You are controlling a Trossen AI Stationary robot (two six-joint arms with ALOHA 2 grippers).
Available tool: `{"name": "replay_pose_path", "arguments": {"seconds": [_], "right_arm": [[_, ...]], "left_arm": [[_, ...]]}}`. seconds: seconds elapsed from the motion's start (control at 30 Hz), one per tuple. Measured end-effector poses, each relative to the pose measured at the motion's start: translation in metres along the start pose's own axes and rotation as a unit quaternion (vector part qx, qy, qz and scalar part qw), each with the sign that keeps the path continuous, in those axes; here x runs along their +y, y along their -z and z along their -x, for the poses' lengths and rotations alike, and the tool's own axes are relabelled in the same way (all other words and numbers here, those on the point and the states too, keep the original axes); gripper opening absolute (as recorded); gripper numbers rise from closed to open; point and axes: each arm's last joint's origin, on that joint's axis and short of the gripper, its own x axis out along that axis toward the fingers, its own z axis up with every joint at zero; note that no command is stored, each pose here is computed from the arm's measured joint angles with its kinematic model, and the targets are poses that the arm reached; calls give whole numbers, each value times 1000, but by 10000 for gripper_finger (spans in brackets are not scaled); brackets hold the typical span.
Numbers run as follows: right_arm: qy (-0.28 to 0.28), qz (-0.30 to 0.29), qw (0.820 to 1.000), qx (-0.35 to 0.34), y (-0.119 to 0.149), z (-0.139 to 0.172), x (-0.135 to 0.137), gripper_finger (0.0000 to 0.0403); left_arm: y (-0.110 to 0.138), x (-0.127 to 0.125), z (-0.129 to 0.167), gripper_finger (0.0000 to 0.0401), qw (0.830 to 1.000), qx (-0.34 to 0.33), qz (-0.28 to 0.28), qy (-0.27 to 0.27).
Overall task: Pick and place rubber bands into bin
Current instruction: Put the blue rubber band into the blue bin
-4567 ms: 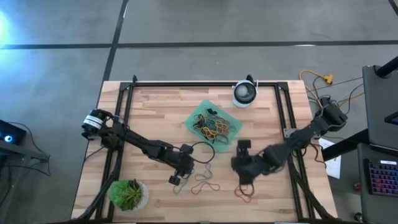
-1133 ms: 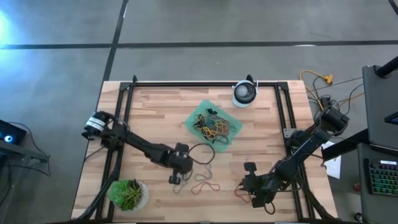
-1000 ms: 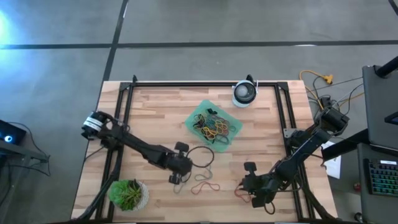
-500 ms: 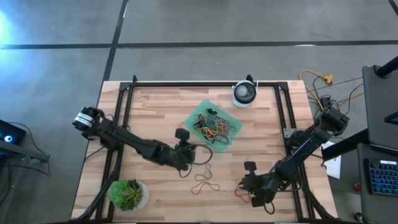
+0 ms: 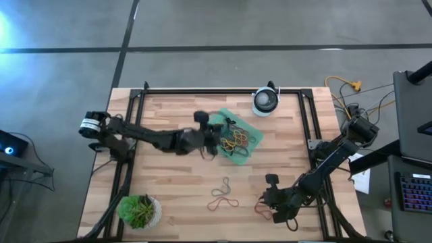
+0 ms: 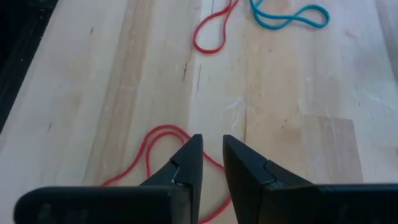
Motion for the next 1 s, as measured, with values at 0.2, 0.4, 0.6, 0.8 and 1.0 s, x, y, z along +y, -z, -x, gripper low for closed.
{"name": "replay_pose_path", "arguments": {"seconds": [0.2, 0.4, 0.6, 0.8, 1.0], "right_arm": [[11, 1, 1000, -2, 4, -1, -3, 57], [14, 0, 1000, 0, 7, -2, -4, 57], [26, -2, 1000, -12, 6, -2, -5, 57], [30, -1, 999, -20, 5, -3, -5, 57], [30, -1, 999, -20, 5, -3, -5, 57]], "left_arm": [[27, 23, -28, 0, 994, -1, 91, 53], [41, 26, -36, 0, 980, -11, 141, 138], [46, 19, -39, 4, 979, 3, 134, 154], [53, 9, -47, 57, 977, 23, 137, 162], [51, 8, -53, 115, 975, 23, 151, 160]]}}
